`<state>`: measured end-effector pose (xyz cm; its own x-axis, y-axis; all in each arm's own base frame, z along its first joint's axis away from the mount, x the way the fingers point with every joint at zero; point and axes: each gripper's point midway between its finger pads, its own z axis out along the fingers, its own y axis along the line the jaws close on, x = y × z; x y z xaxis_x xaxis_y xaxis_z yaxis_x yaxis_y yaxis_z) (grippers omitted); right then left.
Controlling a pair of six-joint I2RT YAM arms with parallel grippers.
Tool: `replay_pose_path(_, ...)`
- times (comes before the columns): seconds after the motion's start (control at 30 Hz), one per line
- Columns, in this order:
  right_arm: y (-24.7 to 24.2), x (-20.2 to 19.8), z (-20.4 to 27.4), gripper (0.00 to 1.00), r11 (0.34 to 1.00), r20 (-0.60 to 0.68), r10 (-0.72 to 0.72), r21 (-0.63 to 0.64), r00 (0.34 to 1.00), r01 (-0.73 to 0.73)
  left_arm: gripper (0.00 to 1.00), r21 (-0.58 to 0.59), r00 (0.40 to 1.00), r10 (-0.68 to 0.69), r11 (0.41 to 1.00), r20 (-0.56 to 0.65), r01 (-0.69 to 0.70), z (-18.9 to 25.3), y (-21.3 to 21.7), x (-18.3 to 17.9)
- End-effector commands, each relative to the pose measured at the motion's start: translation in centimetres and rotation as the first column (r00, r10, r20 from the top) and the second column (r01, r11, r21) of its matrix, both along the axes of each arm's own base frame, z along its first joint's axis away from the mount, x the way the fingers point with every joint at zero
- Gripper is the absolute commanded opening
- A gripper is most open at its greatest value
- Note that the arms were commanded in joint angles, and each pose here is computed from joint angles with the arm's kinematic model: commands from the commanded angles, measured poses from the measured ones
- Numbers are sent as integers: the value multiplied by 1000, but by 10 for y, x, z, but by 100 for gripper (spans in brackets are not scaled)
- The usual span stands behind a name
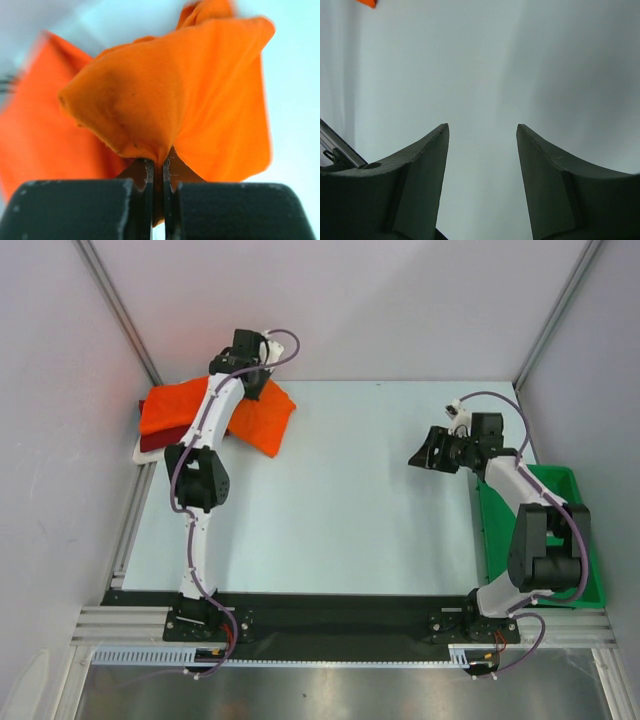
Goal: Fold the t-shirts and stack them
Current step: Neatly place the folded tshirt to the corner
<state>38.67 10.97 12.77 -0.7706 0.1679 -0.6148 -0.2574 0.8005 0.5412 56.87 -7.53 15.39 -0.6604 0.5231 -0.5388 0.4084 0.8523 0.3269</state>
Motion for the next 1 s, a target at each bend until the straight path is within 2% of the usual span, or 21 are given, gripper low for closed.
replay_pose_path(0.0,-16,-1,23,62,998,79,-56,13,995,55,0,65,934,37,996,354,-64,118,17,35)
replay_pose_path(0.17,-33,-23,21,62,992,58,-120,33,991,119,0,127,877,29,987,479,-102,155,29,49)
replay_pose_path(0.33,-50,-33,26,62,980,59,-190,66,980,187,0,172,851,37,974,524,-149,176,41,47)
replay_pose_path(0.6,-77,-53,14,62,942,11,-317,117,948,314,0,235,841,48,950,539,-205,186,67,44)
replay_pose_path(0.97,-77,-60,18,62,942,23,-316,122,948,311,0,280,853,133,910,505,-307,172,123,36)
